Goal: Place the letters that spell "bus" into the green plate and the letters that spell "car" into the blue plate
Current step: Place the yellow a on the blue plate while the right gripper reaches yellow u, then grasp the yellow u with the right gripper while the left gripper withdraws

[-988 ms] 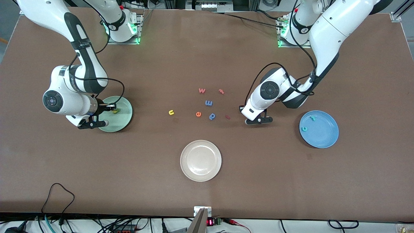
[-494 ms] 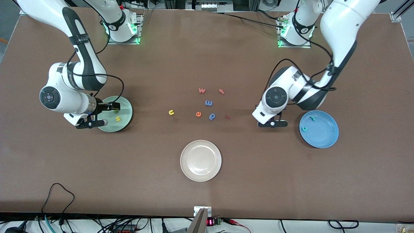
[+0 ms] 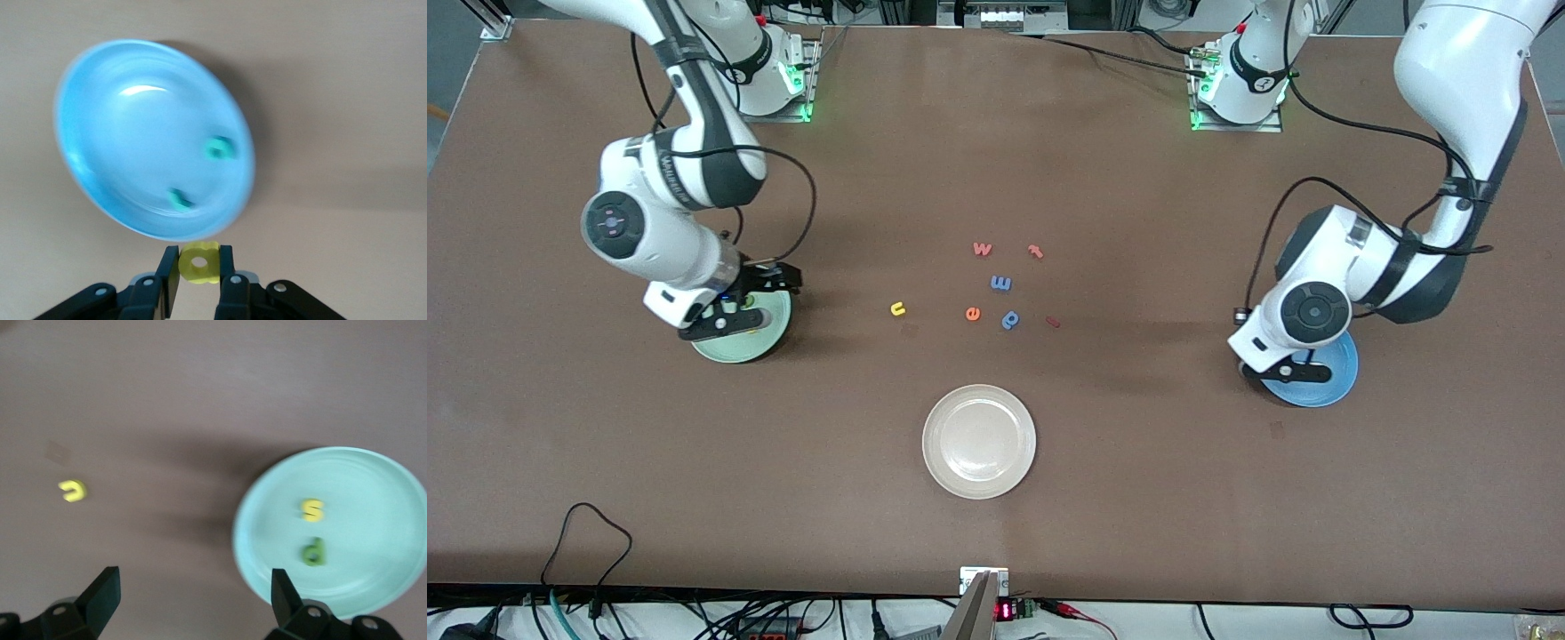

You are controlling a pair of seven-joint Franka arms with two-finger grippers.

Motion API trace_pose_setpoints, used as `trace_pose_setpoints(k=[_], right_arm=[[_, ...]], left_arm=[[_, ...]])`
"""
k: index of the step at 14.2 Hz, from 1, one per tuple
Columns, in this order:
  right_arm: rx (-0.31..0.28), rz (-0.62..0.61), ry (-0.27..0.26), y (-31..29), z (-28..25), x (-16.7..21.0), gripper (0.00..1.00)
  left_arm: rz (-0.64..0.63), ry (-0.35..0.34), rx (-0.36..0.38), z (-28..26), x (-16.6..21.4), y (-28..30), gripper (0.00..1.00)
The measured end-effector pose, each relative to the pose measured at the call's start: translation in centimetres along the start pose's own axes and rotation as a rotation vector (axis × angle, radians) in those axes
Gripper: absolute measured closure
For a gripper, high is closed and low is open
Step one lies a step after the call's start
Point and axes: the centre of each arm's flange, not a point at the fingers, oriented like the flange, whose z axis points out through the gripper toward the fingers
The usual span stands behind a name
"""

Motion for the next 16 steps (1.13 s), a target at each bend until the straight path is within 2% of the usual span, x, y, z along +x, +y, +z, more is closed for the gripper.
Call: trace_pose_setpoints(k=[2,4,6,9,11,12,14,16], right_arm=[[-0.001,0.006,0.035,-4.9,2.3,0.1,0.0],[-0.001,-0.01,0.062,-9.5,6.0,-0.1,0.0],[-0.006,-0.042,0.062,-11.8,9.5,-0.3,0.0],[-0.013,-0.061,0.047,-12.8,11.9,0.2,0.0],[-0.029,-0.096,0.047,-13.9,12.7,0.5,0.0],[-0.044,-0.121,0.049,-14.5,13.0,0.5,0.0],[-0.056,-0.143,0.048,-15.0,13.6,0.7,0.07],[-0.064,-0.151,0.048,-15.1,13.9,0.8,0.27]], left_arm=[[0.016,0.003,0.025,2.0,0.8,-1.0,0.72],[0.027,0.012,0.017,3.7,1.5,-2.3,0.72],[0.023,0.012,-0.006,4.9,1.9,-3.3,0.57],[0.026,0.017,-0.01,4.6,2.0,-3.2,0.28],[0.024,0.013,-0.026,2.5,1.7,-2.5,0.1],[0.001,0.013,-0.058,0.2,1.7,-2.7,0.01],[-0.045,-0.007,-0.12,-5.3,1.1,-4.0,0.0],[-0.067,-0.037,-0.194,-10.8,-0.2,-4.7,0.0]])
